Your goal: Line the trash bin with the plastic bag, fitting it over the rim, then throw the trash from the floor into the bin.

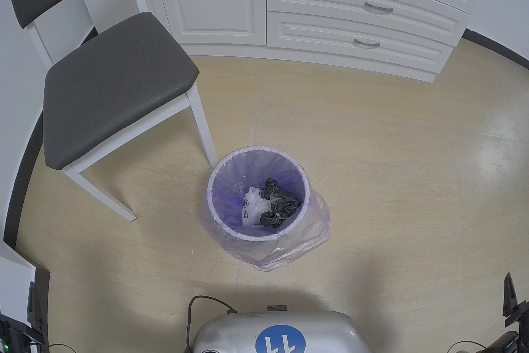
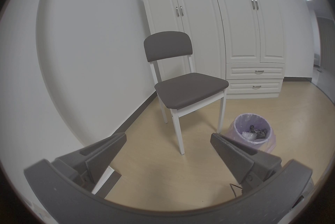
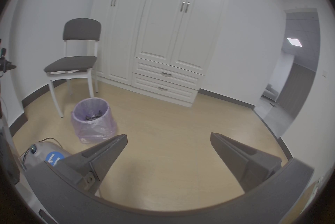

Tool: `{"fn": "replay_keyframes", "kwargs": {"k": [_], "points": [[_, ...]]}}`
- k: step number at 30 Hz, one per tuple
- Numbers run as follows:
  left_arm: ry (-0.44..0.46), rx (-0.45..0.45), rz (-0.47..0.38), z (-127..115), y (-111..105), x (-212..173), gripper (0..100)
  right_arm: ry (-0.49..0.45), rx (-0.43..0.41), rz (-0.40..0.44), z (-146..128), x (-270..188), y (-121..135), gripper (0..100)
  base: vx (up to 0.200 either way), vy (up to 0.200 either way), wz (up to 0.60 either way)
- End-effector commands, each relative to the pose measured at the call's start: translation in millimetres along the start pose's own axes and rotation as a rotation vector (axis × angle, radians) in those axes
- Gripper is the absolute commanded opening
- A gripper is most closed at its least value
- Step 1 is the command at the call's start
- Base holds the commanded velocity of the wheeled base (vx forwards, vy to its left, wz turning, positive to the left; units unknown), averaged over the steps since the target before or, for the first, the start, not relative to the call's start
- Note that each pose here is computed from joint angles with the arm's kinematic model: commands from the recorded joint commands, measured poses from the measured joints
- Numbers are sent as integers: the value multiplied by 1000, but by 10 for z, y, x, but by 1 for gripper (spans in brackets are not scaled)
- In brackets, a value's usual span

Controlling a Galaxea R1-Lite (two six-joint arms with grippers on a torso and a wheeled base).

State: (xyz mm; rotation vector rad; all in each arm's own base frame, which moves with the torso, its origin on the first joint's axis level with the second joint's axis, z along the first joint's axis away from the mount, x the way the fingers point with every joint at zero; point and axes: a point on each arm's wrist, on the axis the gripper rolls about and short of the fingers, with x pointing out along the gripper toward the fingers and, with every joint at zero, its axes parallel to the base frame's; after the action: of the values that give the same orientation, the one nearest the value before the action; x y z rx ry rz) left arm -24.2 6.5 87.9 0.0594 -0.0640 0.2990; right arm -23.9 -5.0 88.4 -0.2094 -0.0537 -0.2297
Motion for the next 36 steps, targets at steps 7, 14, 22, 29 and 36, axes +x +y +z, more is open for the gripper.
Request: {"fn": "replay_keyframes", "kwargs": {"k": [7, 14, 22, 29, 36], "points": [[3, -2, -58, -52, -16, 0, 100, 37, 66, -156, -61, -5, -24, 100, 0, 0, 0], [12, -22, -207, -66, -51, -4, 100, 1, 58, 36, -51, -3, 19, 100, 0, 0, 0], [63, -94, -290, -108, -71, -12, 100, -22, 54, 142, -41, -6, 41, 100, 0, 0, 0], [63, -44, -309, -118, -74, -12, 100, -15, 128, 320, -45, -21, 80, 100, 0, 0, 0], [61, -45, -309, -119, -74, -14, 100, 52, 199, 219, -105, -11, 70, 100, 0, 0, 0]]}}
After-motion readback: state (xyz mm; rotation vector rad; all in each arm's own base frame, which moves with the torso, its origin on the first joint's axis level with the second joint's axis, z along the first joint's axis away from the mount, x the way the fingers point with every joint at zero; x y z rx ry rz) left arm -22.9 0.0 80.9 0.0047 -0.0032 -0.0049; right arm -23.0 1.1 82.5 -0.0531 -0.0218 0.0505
